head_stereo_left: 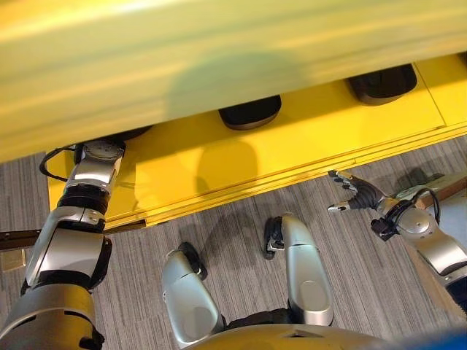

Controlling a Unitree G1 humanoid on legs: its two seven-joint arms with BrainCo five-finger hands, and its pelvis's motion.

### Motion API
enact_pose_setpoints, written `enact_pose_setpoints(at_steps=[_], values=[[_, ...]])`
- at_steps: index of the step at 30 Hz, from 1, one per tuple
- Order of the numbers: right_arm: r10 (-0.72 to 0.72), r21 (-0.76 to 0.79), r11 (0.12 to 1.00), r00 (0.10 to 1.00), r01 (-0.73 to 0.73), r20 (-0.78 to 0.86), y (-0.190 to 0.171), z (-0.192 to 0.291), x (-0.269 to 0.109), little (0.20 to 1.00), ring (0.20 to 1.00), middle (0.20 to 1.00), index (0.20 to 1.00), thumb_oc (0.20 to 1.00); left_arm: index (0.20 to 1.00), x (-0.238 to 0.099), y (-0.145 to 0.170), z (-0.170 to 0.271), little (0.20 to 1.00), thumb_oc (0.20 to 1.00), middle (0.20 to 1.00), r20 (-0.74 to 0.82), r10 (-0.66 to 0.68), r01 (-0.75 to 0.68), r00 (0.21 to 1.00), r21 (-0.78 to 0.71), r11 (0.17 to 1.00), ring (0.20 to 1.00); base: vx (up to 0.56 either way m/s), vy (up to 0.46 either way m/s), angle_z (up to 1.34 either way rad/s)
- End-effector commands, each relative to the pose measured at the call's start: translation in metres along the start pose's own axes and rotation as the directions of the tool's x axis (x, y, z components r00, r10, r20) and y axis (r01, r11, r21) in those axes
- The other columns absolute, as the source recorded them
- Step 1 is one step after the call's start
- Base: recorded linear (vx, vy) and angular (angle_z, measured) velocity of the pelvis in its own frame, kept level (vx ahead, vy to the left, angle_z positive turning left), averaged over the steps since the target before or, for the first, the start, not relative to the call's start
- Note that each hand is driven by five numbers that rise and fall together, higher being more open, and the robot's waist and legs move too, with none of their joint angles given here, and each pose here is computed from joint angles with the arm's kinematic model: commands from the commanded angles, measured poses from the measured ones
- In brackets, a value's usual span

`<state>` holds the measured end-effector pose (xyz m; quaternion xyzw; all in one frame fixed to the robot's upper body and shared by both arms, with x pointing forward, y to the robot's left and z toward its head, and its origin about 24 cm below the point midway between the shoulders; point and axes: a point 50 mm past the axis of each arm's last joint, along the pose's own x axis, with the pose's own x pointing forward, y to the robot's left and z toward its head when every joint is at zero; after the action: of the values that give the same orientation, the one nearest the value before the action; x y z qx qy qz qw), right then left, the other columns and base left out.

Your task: Move parts from the plastic box to the shelf.

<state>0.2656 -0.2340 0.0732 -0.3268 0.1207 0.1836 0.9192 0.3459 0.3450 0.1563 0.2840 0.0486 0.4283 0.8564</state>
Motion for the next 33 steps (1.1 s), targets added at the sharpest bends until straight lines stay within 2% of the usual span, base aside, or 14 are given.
enact_pose_setpoints(at_steps=[1,6,15,21,33], values=[[-0.013,0.036,0.999,0.999,0.011,0.051,0.002,0.005,0.001,1.0,1.0,1.0,1.0,1.0,0.2,-0.005,-0.001,-0.03,0.2,0.2,0.2,-0.022,-0.037,0.039,0.999,0.115,0.993,0.2,-0.04,0.001,0.01],[-0.026,0.038,0.999,0.998,0.024,0.058,0.001,0.007,0.001,1.0,1.0,1.0,1.0,1.0,0.2,-0.016,-0.012,-0.041,0.2,0.2,0.2,0.048,-0.147,0.134,0.988,0.207,0.969,0.2,-0.05,-0.005,0.0],[-0.048,0.041,0.998,0.997,0.046,0.057,-0.001,0.007,0.002,1.0,1.0,1.0,1.0,1.0,0.2,-0.034,-0.024,-0.058,0.2,0.2,0.2,0.103,-0.247,0.202,0.964,0.326,0.924,0.2,-0.02,0.009,0.01],[-0.066,0.036,0.997,0.996,0.065,0.052,-0.003,0.004,0.001,1.0,1.0,1.0,1.0,1.0,0.2,-0.042,-0.026,-0.071,0.2,0.2,0.2,0.077,-0.264,0.225,0.961,0.333,0.916,0.2,0.0,0.02,-0.01],[-0.119,0.003,0.993,0.992,0.119,0.036,-0.007,0.005,0.004,1.0,1.0,1.0,1.0,1.0,0.2,-0.039,-0.022,-0.077,0.2,0.2,0.2,0.039,-0.207,0.186,0.978,0.293,0.938,0.2,0.0,0.0,0.0]])
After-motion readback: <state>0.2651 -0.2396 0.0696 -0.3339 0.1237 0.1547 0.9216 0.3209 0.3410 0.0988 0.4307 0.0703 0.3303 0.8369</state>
